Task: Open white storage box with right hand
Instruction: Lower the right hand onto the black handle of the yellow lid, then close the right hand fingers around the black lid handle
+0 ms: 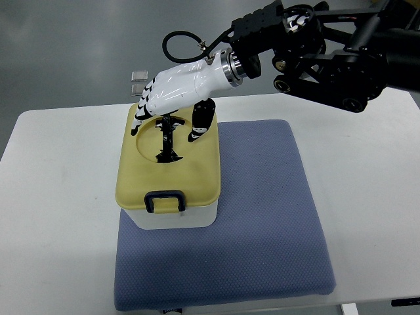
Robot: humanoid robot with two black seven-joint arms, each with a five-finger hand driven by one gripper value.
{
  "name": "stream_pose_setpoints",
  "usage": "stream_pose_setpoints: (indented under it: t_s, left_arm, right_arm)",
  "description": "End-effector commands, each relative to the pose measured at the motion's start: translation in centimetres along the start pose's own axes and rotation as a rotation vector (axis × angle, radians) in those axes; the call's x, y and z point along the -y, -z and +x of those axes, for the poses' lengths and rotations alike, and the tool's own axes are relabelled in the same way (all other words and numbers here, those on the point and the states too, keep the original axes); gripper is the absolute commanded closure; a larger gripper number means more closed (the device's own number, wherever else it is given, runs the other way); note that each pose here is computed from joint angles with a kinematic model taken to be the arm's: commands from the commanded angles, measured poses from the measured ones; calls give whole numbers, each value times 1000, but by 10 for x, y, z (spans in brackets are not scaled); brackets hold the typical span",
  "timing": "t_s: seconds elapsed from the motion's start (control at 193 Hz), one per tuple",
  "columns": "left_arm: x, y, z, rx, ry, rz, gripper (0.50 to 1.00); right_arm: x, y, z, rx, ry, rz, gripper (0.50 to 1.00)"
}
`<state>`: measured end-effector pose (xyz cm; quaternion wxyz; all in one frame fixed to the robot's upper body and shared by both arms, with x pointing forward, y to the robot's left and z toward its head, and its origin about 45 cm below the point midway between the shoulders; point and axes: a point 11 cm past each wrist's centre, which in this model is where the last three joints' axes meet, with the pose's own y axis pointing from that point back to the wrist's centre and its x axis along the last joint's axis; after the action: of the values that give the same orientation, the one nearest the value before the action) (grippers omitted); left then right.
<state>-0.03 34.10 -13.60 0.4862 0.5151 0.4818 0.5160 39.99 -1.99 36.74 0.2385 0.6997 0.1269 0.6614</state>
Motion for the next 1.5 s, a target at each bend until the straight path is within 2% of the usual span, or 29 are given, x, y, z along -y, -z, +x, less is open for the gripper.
stream_pose_setpoints:
  t_s: [0.0, 0.202, 0.467, 1.132, 1.495]
  left_arm:
    - [0, 0, 0, 0, 0, 0, 500]
    - [0, 0, 0, 0, 0, 0, 500]
    - [0, 0, 0, 0, 0, 0, 500]
    - [0, 0, -1, 0, 2, 0, 500]
    - [0, 0, -1, 0, 2, 0, 500]
  right_arm:
    - [5, 5, 1, -38, 38, 9, 664]
    - [3, 4, 5, -63, 59, 0, 687]
    - [20, 11, -10, -119, 138, 19, 693]
    - [19, 6, -11, -128, 159, -2, 701]
    - [11, 3, 11, -161, 147, -26, 703]
